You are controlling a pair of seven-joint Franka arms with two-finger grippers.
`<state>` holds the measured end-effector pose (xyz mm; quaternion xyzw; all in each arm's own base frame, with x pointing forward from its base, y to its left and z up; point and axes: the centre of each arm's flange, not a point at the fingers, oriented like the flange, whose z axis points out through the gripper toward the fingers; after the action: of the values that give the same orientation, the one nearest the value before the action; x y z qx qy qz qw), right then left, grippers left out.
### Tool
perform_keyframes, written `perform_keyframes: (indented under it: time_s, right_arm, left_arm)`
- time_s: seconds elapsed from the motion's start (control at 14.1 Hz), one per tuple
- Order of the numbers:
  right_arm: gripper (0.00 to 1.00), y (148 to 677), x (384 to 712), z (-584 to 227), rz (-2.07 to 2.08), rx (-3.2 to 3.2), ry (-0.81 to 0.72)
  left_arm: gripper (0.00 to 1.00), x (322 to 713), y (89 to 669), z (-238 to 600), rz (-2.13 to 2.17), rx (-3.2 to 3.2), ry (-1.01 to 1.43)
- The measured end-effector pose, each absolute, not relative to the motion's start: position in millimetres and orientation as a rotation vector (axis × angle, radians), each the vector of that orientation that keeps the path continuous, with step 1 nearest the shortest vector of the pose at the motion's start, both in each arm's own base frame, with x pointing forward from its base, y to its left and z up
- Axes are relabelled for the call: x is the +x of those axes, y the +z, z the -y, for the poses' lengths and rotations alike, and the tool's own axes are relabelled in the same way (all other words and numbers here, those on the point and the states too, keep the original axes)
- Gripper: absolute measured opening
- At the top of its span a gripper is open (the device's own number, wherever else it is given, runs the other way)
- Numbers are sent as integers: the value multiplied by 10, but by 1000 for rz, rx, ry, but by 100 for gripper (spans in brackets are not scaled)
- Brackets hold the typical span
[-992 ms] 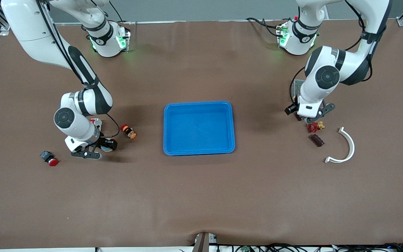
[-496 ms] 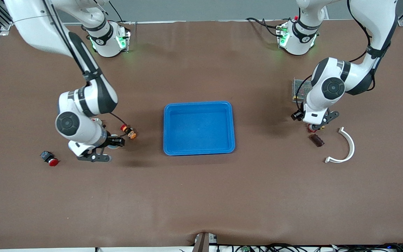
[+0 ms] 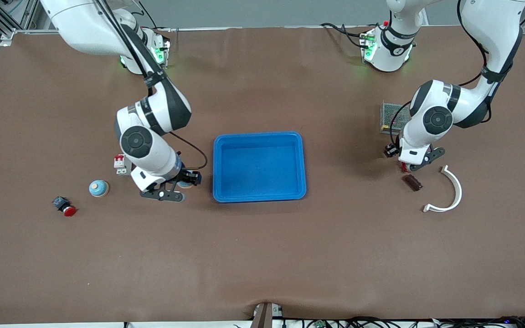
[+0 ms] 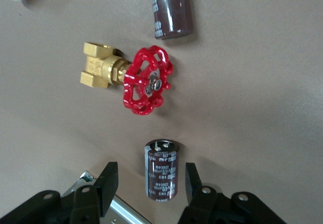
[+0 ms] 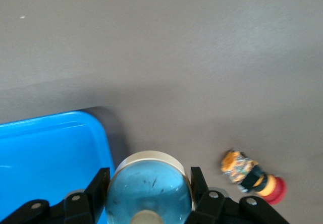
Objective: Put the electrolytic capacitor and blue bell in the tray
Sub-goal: 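Release the bell in the tray while the left gripper grasps a capacitor, then move the left gripper's capacitor over the tray while the right gripper withdraws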
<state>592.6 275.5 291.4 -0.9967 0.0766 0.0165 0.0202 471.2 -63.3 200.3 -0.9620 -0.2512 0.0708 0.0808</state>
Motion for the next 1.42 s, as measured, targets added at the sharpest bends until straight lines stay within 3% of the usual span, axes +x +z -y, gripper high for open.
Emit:
perform_keyframes:
  time_s: [0.42, 0.5, 0.64, 1.42]
  right_arm:
    - [69, 2605, 5818, -3493, -395, -3060, 84]
    - [69, 2537, 5800, -3576, -402, -3061, 92]
    - [69, 2382, 5777, -3673, -414, -3066, 111]
    - [69, 1880, 5670, -3917, -464, -3041, 94]
  left_arm:
    - [58, 4691, 1852, 656, 755, -2897, 241]
    - [53, 4687, 1833, 659, 755, -2898, 246]
    - [33, 4687, 1822, 660, 755, -2899, 248]
    - [33, 5021, 2156, 970, 853, -2922, 120]
